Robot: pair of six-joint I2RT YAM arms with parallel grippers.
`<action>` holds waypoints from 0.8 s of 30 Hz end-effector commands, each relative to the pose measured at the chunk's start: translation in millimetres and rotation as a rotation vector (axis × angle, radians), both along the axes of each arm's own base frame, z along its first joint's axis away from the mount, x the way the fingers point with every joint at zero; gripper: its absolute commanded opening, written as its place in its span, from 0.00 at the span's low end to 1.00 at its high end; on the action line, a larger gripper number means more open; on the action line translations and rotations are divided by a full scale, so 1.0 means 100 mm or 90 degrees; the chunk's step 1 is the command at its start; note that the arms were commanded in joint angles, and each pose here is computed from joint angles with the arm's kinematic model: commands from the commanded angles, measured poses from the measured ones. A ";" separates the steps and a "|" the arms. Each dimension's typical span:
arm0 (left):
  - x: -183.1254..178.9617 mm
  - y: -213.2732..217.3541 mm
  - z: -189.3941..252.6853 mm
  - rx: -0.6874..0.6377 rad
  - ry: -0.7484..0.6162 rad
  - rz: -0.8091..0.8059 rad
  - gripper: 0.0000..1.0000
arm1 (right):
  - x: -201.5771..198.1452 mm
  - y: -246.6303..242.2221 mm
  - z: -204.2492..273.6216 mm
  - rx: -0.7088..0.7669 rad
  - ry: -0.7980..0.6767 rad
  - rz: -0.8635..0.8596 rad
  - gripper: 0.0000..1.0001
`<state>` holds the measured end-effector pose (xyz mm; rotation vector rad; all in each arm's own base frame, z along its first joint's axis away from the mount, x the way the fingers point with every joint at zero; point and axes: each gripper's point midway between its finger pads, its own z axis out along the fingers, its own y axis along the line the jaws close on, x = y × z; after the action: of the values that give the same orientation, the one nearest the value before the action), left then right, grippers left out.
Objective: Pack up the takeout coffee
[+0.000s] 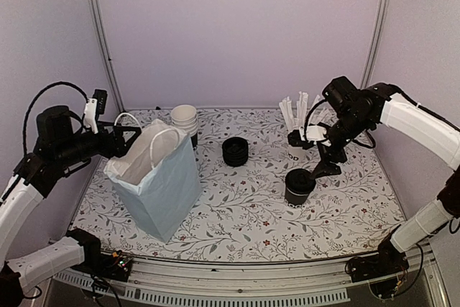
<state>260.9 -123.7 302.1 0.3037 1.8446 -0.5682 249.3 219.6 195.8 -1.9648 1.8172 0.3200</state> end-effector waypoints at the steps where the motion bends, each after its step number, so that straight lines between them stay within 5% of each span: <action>1: 0.06 0.00 -0.05 0.015 -0.062 -0.006 0.93 | 0.05 0.01 -0.08 -0.051 0.023 0.045 0.99; 19: -0.07 0.15 0.07 0.005 -0.143 0.036 0.95 | 0.12 0.13 -0.62 -0.146 0.073 0.030 0.99; 24: -0.06 0.14 0.05 0.007 -0.138 0.034 0.95 | 0.09 0.11 -0.68 -0.158 0.073 0.025 0.90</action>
<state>251.8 -112.1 306.5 0.3121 1.6559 -0.4885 261.4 232.7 135.3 -2.1826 1.9476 0.2559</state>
